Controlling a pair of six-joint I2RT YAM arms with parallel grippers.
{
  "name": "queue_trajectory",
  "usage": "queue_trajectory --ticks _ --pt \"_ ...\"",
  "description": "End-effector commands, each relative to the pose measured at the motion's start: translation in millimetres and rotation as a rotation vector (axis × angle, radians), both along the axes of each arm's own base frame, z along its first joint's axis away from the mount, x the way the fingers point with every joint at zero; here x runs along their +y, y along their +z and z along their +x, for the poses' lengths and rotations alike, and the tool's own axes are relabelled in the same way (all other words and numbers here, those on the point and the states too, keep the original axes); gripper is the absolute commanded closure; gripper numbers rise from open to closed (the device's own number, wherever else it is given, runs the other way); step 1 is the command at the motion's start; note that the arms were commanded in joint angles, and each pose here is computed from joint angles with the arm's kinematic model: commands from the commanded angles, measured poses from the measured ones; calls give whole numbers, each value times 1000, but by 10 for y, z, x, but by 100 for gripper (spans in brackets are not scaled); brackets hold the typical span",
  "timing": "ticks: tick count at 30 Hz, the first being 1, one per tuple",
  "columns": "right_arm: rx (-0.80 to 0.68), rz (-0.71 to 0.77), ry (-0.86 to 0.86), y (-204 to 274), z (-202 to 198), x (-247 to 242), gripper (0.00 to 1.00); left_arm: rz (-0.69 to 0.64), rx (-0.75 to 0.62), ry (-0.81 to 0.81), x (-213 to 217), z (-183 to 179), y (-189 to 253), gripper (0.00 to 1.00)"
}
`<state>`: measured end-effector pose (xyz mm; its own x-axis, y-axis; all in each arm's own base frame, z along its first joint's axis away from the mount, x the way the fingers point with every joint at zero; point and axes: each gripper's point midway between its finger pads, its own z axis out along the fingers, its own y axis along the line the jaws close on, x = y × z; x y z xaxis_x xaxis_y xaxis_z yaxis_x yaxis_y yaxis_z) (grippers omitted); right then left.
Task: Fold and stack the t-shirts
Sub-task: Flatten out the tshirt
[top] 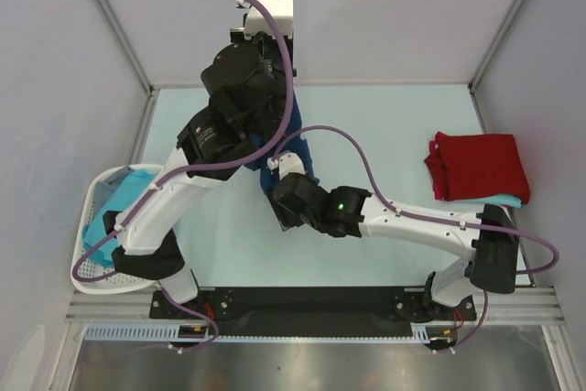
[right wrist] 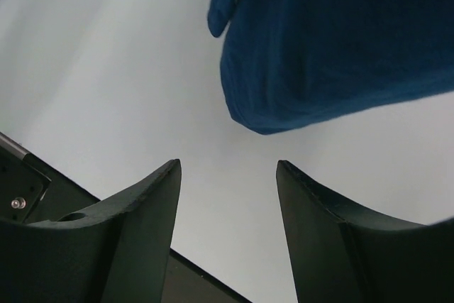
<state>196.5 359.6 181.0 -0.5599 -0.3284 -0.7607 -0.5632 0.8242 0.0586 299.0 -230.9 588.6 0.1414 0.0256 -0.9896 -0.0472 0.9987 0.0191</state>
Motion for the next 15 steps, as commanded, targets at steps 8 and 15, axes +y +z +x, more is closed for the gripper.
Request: queue_trajectory --ticks 8,15 --pt "-124 43 -14 314 164 107 38 -75 44 -28 119 118 -162 100" --pt "-151 19 13 219 304 350 38 -102 59 -75 73 82 -172 100"
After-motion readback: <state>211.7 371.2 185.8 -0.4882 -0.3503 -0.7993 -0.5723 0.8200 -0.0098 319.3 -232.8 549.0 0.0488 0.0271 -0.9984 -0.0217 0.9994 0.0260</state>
